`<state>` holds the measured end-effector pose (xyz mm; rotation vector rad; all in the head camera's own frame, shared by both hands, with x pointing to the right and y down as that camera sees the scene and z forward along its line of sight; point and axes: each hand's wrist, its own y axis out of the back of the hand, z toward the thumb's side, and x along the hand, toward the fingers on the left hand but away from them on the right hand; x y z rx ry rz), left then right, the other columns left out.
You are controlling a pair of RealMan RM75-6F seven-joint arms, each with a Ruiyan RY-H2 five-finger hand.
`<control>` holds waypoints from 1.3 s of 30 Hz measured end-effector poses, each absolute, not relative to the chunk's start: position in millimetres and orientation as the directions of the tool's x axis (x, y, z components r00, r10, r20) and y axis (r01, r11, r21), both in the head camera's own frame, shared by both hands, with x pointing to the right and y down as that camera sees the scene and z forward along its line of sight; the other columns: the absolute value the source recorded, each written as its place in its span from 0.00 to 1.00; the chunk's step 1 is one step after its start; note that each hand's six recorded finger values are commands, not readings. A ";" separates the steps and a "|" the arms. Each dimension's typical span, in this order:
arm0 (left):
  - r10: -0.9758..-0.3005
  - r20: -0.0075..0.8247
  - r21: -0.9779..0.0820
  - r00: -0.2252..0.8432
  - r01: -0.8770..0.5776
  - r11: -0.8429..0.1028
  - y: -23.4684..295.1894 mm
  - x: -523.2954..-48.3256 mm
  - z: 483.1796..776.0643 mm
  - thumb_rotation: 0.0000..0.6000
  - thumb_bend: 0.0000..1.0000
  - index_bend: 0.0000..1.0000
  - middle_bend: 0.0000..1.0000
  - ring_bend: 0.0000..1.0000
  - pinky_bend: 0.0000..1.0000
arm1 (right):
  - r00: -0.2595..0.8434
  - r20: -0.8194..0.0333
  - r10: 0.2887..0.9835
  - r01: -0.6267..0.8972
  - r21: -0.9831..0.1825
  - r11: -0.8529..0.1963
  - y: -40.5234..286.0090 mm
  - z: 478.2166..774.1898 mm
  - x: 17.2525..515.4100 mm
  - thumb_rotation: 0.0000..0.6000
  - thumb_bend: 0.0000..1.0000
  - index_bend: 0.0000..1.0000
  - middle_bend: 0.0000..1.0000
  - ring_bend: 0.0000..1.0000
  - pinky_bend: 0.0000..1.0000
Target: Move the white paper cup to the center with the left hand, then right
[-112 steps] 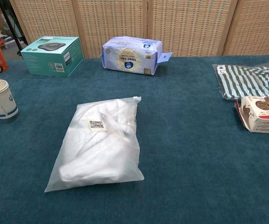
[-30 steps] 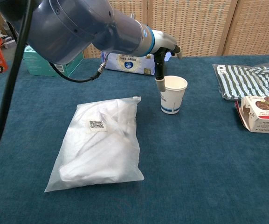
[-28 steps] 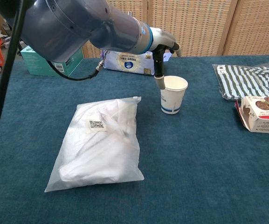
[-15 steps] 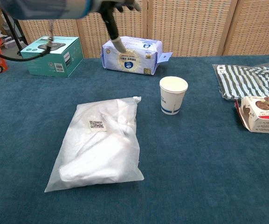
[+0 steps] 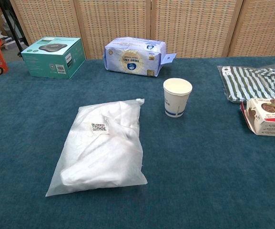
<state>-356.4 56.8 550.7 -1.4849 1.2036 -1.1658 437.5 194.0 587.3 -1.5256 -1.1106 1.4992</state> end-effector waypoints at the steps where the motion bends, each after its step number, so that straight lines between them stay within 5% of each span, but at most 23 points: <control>1: -0.986 0.141 -0.974 0.088 -0.167 -0.154 59.7 -359.5 551.5 1.00 0.10 0.02 0.00 0.00 0.00 | -0.041 -0.380 0.924 0.089 -0.923 -0.375 194.4 587.7 435.4 1.00 0.13 0.00 0.00 0.00 0.00; 15: -0.959 0.281 -0.950 -0.028 -0.153 -0.274 154.6 -429.6 602.6 1.00 0.11 0.02 0.00 0.00 0.00 | 0.047 -0.403 0.914 0.012 -0.915 -0.404 177.1 583.3 404.5 1.00 0.14 0.00 0.00 0.00 0.00; 25: -0.949 0.315 -0.944 -0.032 -0.111 -0.310 167.5 -439.5 631.9 1.00 0.12 0.02 0.00 0.00 0.00 | 0.221 -0.471 0.854 0.049 -0.869 -0.493 126.8 572.8 321.5 1.00 0.16 0.00 0.00 0.00 0.00; 39: -0.946 0.325 -0.939 -0.015 -0.125 -0.321 170.6 -438.9 643.2 1.00 0.12 0.02 0.00 0.00 0.00 | 0.308 -0.566 0.765 -0.036 -0.810 -0.585 75.0 588.8 204.7 1.00 0.16 0.00 0.00 0.00 0.00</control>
